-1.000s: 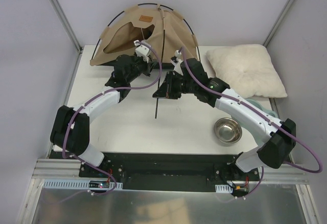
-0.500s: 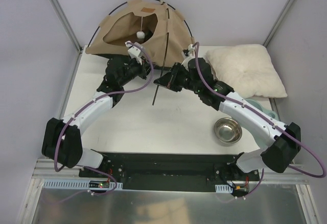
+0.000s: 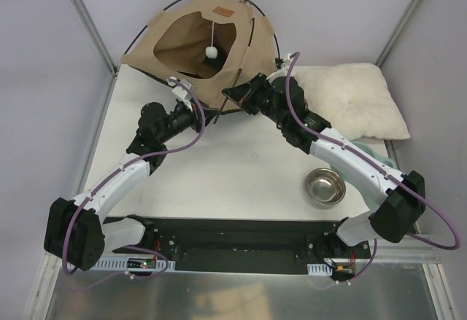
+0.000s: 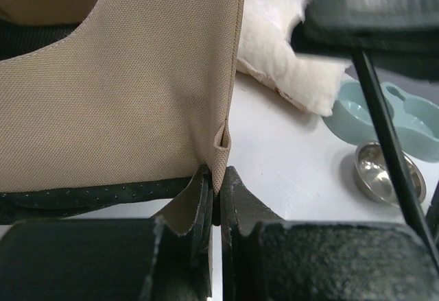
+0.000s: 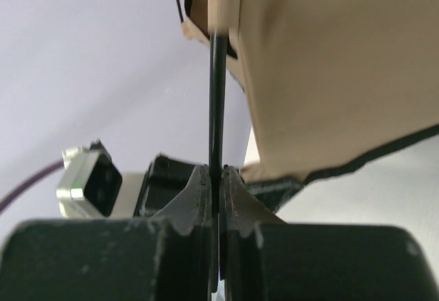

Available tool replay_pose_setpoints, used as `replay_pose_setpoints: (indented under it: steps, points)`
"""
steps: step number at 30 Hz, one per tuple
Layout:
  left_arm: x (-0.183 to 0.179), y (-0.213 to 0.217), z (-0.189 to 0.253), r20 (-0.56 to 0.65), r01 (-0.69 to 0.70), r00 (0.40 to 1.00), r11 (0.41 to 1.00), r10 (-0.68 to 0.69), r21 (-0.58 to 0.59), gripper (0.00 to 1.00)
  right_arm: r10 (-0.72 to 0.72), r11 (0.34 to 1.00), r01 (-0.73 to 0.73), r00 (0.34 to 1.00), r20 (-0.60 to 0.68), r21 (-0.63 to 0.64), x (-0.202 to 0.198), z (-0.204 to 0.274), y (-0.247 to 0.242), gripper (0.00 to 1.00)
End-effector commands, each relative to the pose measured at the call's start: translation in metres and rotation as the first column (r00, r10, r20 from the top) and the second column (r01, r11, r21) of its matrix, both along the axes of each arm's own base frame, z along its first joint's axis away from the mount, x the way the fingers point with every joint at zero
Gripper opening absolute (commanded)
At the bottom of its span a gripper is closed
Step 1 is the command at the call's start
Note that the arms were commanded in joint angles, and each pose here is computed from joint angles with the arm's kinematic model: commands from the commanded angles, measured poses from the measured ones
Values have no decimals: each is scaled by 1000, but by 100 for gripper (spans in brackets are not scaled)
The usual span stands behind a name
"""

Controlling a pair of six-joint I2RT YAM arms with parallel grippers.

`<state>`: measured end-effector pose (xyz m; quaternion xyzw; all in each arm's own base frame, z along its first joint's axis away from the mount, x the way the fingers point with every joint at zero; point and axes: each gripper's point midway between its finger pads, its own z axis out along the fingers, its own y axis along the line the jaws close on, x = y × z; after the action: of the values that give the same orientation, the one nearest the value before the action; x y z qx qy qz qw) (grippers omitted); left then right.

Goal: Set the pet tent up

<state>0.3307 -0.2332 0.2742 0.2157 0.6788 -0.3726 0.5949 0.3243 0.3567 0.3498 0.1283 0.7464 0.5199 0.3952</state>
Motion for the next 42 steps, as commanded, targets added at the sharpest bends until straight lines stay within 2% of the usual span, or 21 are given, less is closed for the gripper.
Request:
replay_pose_setpoints:
  steps: [1, 9, 16, 37, 42]
  points:
    - [-30, 0, -8, -31, 77, 997, 997, -77, -1, 0, -297, 942, 269, 946, 128, 199, 54, 80, -42, 0]
    - [-41, 11, -19, -16, 50, 999, 998, -50, 44, 0, -387, 913, 368, 918, 85, 177, 75, 70, -45, 0]
    - [-43, 13, -18, -7, 53, 999, 997, -53, 60, 0, -445, 894, 433, 890, 103, 120, 91, 57, -49, 0]
    - [-42, 19, -16, 29, 24, 999, 995, -27, 97, 0, -446, 893, 450, 886, 125, -3, 103, 24, -35, 0]
    - [-42, 20, -18, 30, 23, 999, 994, -27, 105, 0, -454, 891, 453, 885, 101, 30, 104, 22, -34, 0]
